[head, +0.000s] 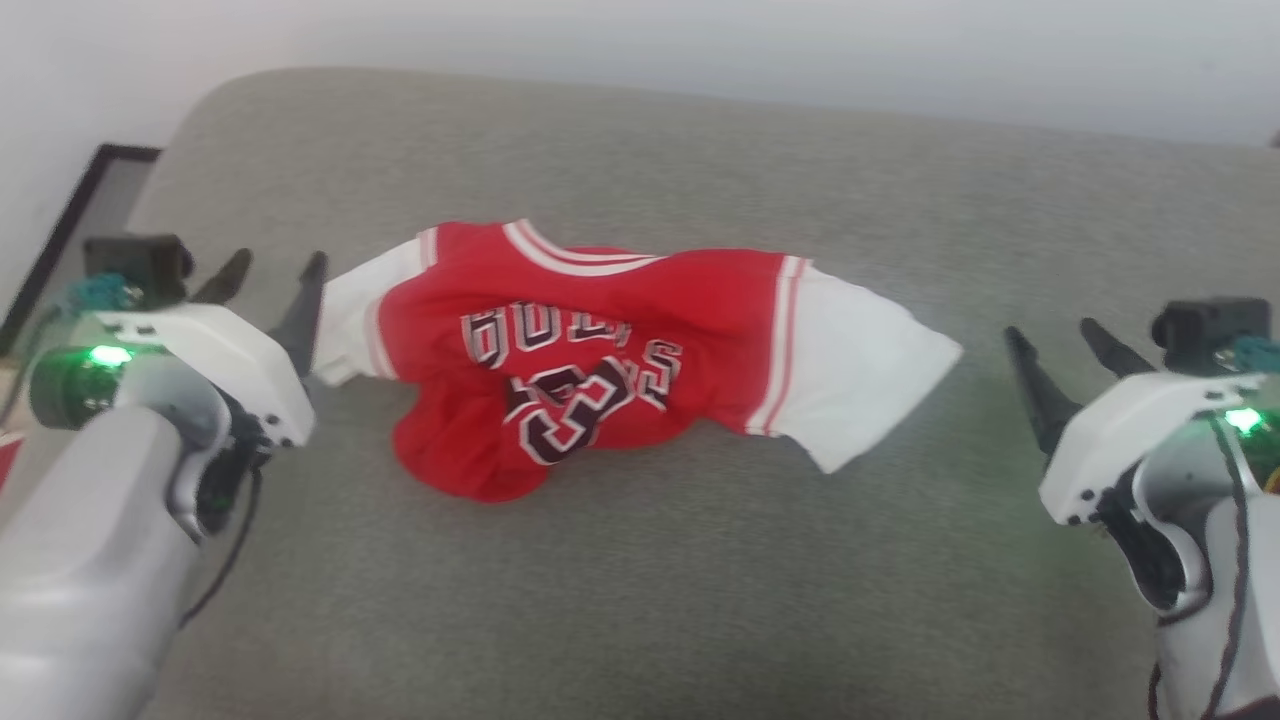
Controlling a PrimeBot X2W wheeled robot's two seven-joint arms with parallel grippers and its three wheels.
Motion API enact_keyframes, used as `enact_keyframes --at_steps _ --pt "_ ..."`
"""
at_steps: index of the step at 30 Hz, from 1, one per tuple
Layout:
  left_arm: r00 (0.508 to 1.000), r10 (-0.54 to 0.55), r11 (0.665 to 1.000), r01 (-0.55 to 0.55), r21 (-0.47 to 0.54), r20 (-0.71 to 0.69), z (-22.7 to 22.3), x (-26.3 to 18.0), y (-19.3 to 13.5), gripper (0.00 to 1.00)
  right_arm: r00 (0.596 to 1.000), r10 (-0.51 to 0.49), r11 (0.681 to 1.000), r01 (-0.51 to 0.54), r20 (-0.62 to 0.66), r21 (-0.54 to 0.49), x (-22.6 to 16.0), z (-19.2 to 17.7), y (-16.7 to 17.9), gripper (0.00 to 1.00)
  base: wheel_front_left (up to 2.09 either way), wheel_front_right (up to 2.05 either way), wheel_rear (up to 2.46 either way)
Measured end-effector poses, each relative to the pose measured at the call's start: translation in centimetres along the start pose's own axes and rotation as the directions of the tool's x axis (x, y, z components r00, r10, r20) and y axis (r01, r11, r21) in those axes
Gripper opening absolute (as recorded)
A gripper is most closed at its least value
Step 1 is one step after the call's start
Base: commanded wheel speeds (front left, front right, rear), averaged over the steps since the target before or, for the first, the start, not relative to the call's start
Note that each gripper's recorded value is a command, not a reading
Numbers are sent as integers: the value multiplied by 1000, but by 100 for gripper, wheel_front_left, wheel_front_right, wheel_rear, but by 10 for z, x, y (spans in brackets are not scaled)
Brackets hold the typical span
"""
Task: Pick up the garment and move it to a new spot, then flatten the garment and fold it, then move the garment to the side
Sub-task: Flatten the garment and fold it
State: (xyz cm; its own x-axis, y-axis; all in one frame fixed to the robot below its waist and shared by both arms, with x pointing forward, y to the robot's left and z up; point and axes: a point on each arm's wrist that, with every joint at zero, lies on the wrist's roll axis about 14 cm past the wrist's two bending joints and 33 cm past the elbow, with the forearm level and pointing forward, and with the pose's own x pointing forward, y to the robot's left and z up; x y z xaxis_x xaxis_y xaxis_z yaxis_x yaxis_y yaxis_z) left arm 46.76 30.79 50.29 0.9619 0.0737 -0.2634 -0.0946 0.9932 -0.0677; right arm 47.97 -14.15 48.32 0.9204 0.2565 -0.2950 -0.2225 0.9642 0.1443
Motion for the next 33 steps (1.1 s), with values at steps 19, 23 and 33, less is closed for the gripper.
enact_keyframes --at_steps 19,23,33 --pt "968 129 991 -119 -60 217 -10 -76 22 100 864 77 988 -133 -497 -78 72 -84 53 100 0 0 0" --pt "958 179 981 -156 -116 226 -15 -85 28 100 836 66 989 -127 -545 -74 80 -94 57 100 0 0 0" --pt "946 212 973 -181 -142 244 -20 -98 35 100 842 61 990 -120 -537 -76 83 -86 60 0 0 0 0"
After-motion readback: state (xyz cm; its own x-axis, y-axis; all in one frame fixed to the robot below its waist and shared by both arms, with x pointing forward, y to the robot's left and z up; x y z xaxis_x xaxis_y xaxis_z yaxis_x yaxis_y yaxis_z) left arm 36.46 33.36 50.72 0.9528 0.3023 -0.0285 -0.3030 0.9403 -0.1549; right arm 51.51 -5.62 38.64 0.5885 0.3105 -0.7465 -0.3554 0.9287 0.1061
